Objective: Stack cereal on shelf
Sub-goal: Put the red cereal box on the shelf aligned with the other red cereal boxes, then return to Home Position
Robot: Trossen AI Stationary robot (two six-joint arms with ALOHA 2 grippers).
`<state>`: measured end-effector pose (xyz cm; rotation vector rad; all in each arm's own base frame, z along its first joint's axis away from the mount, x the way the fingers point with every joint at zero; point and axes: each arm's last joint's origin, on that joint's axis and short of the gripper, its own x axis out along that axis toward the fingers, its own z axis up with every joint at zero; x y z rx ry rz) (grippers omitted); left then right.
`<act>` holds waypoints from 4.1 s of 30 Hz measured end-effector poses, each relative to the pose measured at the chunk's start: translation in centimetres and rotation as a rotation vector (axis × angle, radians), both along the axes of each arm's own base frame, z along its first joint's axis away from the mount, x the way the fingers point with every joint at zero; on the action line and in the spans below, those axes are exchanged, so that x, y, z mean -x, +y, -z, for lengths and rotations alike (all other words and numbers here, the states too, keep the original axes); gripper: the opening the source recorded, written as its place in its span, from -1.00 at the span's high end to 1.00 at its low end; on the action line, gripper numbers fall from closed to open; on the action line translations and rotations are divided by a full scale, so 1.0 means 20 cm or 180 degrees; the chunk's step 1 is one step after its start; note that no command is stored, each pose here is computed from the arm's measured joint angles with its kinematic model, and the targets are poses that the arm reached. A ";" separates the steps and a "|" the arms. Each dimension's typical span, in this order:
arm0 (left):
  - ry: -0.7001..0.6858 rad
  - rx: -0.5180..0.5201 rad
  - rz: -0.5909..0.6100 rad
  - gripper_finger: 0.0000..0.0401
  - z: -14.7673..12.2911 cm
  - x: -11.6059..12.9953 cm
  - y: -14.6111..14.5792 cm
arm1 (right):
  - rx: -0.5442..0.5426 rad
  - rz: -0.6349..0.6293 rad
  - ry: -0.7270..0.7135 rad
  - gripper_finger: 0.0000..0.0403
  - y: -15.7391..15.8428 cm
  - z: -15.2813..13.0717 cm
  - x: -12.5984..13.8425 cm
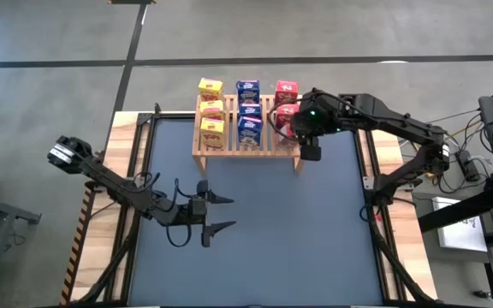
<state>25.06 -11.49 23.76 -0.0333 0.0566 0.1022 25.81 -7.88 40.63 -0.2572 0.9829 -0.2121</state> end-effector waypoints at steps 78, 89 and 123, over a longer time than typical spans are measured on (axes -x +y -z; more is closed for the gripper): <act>0.0014 0.0003 -0.0265 -0.38 -0.32 0.40 0.23 | 0.0092 0.0265 -0.1990 -0.22 0.19 0.08 0.51; 0.0008 -0.0026 -0.0396 -0.23 -0.31 0.54 0.33 | -0.0141 -0.0318 -0.2943 -0.14 0.24 0.48 0.58; -0.0610 0.0192 -0.0623 0.99 0.21 0.83 0.50 | -0.0403 -0.0378 -0.3763 0.96 0.30 1.02 0.85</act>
